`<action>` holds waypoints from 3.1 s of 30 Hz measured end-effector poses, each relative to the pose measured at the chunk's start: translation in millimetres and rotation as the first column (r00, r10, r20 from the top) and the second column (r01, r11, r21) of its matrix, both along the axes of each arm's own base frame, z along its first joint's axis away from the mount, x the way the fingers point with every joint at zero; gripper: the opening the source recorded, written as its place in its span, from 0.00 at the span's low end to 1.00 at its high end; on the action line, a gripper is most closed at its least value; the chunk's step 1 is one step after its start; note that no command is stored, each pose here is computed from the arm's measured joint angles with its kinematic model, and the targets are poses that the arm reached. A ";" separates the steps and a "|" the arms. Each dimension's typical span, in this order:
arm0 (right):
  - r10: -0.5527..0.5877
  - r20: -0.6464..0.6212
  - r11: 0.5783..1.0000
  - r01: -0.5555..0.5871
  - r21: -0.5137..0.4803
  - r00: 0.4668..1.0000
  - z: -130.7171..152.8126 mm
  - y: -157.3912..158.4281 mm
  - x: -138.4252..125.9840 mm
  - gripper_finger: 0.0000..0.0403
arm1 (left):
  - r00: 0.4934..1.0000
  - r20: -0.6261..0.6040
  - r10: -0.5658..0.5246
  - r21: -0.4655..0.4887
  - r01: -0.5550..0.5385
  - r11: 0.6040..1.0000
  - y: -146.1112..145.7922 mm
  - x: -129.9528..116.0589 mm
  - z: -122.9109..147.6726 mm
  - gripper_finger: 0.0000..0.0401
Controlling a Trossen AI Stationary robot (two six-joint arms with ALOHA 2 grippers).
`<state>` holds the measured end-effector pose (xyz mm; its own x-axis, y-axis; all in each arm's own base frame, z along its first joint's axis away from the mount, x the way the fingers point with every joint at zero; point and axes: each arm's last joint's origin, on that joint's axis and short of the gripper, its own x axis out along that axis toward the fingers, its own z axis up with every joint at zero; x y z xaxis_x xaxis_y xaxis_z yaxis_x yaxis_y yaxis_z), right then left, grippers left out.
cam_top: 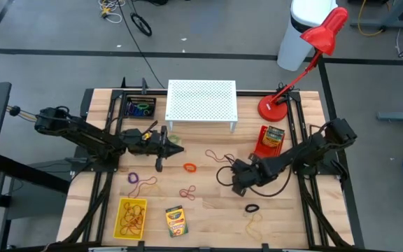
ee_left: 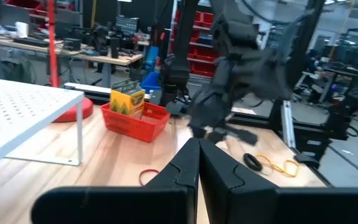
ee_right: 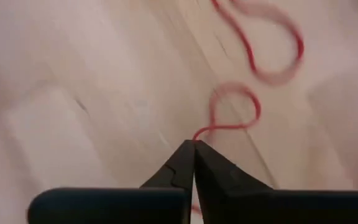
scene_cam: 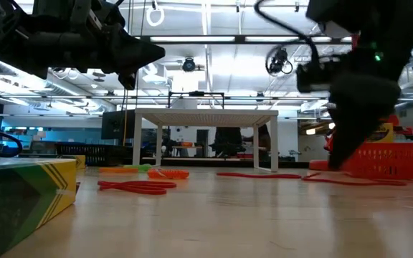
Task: Pick & Place Office Desk Supplies
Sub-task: Put the red rubber band into the yellow bin
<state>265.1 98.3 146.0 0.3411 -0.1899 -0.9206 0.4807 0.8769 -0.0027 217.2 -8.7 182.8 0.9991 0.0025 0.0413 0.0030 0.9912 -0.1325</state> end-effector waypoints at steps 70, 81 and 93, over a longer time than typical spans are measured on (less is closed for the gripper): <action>0.445 0.498 0.830 -0.134 -0.542 0.744 76.8 -20.5 60.0 0.43 | 0.961 -0.265 0.083 0.381 0.026 0.924 -35.7 72.9 -16.4 0.01; 0.442 0.423 0.819 -0.163 -0.551 0.791 66.5 -27.4 47.5 0.06 | 0.914 -0.405 -0.024 0.203 0.115 0.972 -33.9 33.2 33.5 0.01; 0.391 0.407 0.835 -0.133 -0.533 0.825 56.5 -41.3 43.9 0.06 | 0.543 -0.764 -0.348 -0.281 0.205 0.937 -90.5 -5.9 98.3 0.01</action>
